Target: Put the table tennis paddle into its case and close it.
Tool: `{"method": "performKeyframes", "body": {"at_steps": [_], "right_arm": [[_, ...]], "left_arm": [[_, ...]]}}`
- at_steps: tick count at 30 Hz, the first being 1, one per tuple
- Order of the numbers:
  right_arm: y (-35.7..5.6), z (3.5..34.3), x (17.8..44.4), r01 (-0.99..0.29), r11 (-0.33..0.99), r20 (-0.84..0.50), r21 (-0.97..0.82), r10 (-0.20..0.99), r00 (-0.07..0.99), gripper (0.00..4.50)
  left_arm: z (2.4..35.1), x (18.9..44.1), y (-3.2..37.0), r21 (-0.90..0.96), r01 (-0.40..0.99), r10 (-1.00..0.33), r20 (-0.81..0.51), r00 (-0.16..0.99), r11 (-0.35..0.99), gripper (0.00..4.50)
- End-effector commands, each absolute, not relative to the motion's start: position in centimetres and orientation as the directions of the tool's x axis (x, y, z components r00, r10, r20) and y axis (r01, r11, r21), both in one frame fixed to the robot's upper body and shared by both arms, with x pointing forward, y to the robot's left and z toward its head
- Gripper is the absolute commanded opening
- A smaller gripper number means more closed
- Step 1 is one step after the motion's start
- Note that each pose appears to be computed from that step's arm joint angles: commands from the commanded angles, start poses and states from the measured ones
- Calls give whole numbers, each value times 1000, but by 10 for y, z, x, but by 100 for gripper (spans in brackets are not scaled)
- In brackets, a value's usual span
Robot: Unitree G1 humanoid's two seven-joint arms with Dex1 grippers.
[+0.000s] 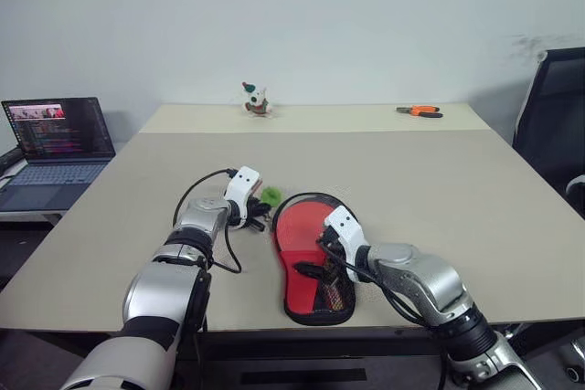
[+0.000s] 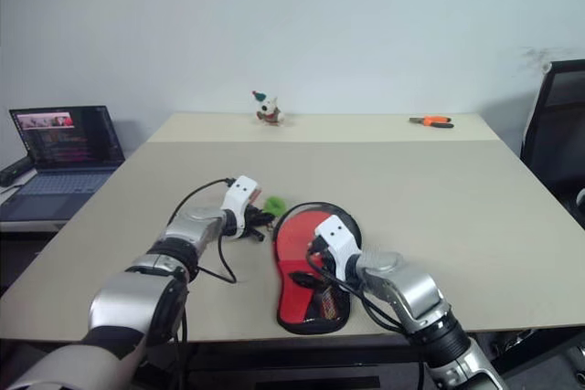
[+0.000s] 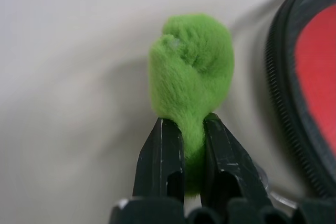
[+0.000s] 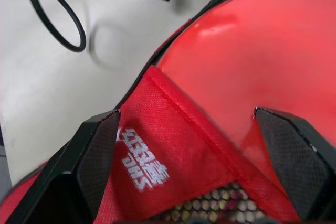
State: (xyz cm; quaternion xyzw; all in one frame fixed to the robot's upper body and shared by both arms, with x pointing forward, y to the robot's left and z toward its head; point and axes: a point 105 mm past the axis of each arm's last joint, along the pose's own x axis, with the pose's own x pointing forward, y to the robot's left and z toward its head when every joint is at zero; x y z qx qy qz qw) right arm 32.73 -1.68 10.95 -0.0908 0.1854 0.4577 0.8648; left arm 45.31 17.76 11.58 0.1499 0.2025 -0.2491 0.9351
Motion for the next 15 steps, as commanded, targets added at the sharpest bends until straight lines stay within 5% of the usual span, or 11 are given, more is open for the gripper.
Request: {"method": "performKeyframes", "body": {"at_steps": [1,15], "right_arm": [[-17,107,320,-845,535,-422,5,767,483,450],[-16,77,296,-855,516,-510,49,749,423,450]], "left_arm": [[143,464,195,302,432,-297,-404,865,850,7],[189,486,148,769,337,-201,-271,941,543,7]]}}
